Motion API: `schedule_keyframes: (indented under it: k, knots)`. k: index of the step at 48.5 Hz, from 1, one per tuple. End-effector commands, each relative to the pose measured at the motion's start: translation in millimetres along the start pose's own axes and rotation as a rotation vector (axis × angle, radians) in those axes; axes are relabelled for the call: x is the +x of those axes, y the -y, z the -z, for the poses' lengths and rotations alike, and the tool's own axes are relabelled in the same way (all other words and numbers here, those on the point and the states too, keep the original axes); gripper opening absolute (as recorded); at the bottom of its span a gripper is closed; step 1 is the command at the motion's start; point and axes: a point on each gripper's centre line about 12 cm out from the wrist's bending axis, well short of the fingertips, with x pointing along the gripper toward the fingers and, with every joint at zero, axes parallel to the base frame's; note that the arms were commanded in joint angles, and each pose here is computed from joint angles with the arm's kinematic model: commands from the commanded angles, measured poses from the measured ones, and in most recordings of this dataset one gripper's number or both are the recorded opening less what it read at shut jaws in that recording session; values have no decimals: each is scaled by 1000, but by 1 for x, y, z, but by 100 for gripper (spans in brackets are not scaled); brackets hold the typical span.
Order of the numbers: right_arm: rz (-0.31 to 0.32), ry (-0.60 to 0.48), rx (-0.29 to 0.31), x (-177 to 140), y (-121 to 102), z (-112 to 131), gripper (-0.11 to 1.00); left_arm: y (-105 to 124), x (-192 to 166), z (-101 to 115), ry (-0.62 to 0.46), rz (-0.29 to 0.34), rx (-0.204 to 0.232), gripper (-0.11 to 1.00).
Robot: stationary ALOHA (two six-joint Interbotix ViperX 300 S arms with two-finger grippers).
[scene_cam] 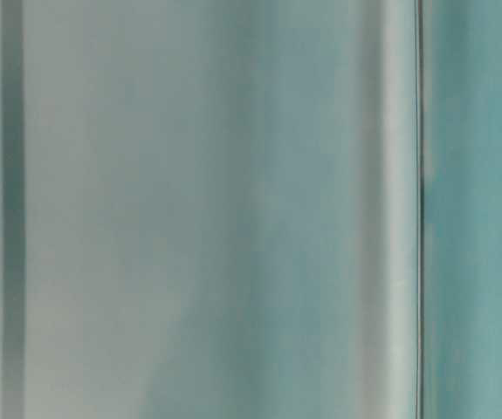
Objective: Insert the USB cable into the female connector supported by the left arm.
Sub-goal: 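Move left gripper toward the white clamp and right gripper toward the USB plug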
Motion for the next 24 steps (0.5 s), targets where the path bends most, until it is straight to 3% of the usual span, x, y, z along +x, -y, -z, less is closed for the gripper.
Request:
schedule_keyframes:
  k: [1, 5, 11, 24]
  knots:
    - [5, 6, -3, 3, 1, -3, 0, 0, 2, 4, -20, -1, -13, 1]
    - [4, -9, 4, 2, 1, 0, 0, 2, 4, 9, -64, 7, -15, 5]
    - [7, -77, 28, 6, 1, 6, 0, 3, 10, 18, -175, 15, -10, 1]
    - [15, -316, 55, 24, 1, 39, 0, 5, 30, 49, -413, 20, -11, 1]
